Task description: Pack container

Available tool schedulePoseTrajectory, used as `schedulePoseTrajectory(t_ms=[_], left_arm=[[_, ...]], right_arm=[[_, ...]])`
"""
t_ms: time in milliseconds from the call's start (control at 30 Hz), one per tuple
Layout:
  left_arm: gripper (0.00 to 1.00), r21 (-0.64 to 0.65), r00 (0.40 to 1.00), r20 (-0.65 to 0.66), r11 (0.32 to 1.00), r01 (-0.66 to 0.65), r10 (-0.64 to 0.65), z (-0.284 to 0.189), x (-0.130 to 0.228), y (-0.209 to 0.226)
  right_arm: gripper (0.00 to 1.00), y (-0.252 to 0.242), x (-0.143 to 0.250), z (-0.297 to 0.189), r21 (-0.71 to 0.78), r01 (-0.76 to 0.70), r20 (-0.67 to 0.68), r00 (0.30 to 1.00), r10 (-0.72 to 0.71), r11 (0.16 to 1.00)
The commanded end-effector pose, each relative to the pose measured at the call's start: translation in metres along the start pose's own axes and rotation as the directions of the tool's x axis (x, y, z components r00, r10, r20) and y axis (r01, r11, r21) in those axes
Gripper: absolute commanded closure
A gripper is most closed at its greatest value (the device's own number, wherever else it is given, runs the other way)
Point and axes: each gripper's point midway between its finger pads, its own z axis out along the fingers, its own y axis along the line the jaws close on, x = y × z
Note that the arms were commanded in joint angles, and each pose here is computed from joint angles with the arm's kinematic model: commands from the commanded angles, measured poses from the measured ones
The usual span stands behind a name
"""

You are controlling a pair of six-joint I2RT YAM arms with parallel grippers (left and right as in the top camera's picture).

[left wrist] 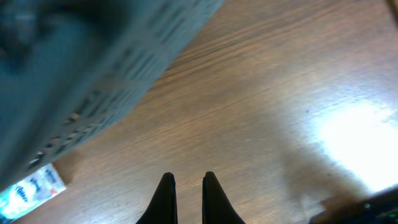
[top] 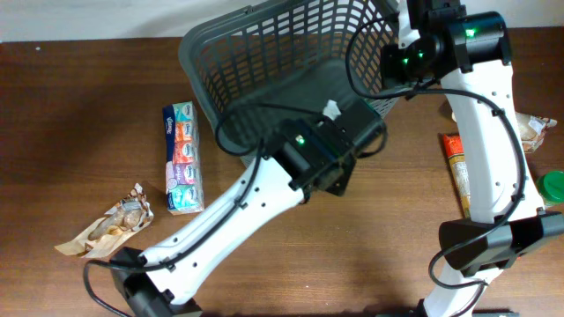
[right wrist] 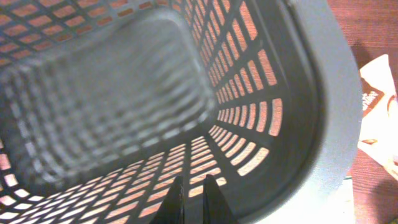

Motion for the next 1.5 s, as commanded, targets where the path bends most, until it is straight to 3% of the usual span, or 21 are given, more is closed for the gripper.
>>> schedulePoseTrajectory(t_ms=[0,1467], left_arm=[[0.98,-0.020,1.000,-0.014,1.000,0.019,-0.020,0.001,-0.001,0.018],[0.98,-0.207,0.955,-0.019,0.936,0.285,-0.295,0.010,-0.014,0.156]], right_arm=[[0.96,-0.012,-0.002,-0.004,0.055,0.001,0.012,1.000,-0.002,0.999],[0.96,-0.010,0.037,-0.007,0.039,0.016,-0.148,0.989,-0.010,0.999]])
